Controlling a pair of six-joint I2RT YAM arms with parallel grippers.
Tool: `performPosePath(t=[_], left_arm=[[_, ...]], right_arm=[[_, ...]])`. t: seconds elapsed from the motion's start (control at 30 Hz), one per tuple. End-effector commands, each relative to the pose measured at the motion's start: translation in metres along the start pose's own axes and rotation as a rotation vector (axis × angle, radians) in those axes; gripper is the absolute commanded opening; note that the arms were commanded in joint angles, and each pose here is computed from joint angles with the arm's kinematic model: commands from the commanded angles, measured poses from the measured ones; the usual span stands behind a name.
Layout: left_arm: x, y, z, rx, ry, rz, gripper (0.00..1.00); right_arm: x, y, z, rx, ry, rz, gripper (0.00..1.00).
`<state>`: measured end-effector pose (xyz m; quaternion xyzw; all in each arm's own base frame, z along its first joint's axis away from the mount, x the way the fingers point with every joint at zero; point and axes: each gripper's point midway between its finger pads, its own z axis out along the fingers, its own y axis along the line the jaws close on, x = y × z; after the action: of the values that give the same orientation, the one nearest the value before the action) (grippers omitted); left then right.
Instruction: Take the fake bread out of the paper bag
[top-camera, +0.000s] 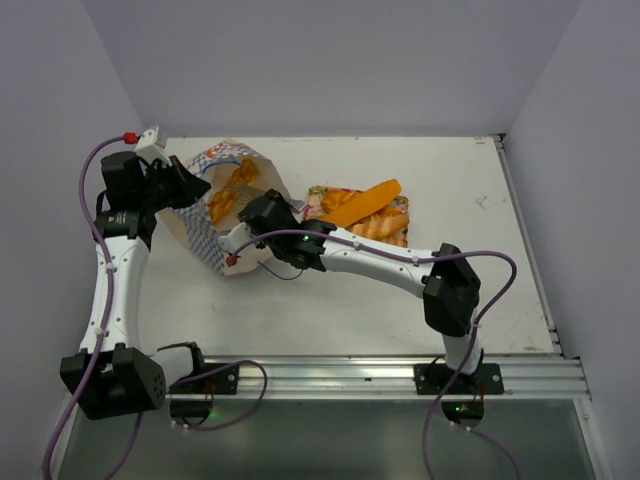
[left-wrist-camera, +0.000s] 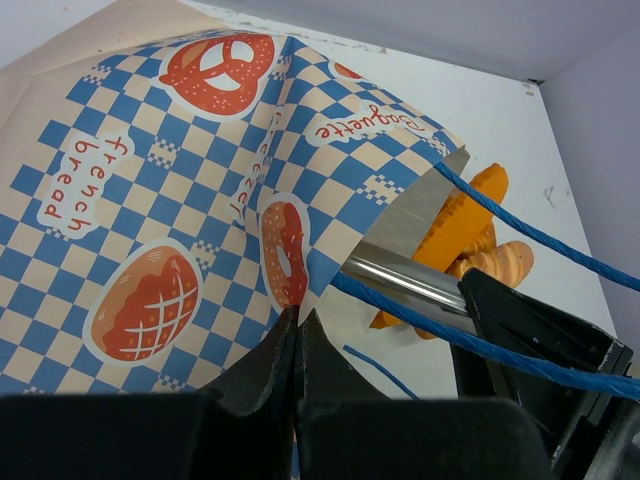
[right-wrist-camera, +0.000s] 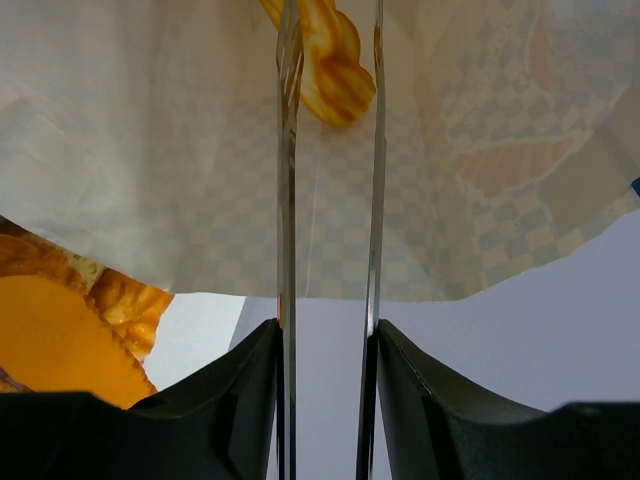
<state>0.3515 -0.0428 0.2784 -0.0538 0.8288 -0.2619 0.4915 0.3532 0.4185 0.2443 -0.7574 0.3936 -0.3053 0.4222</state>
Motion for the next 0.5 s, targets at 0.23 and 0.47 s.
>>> performPosePath(t=[0.23,0.47], left_arm=[[-0.018,-0.014,-0.007,0.043,-0.041,0.042,0.0],[-0.018,-0.013,-0.007,0.042,-0.038,0.042,0.0]], right_arm=[[0.023,-0.028,0.006,0.056,0.065,0.015,0.46],[0.034,-0.017,0.019,0.008,0.08,0.015,0.46]])
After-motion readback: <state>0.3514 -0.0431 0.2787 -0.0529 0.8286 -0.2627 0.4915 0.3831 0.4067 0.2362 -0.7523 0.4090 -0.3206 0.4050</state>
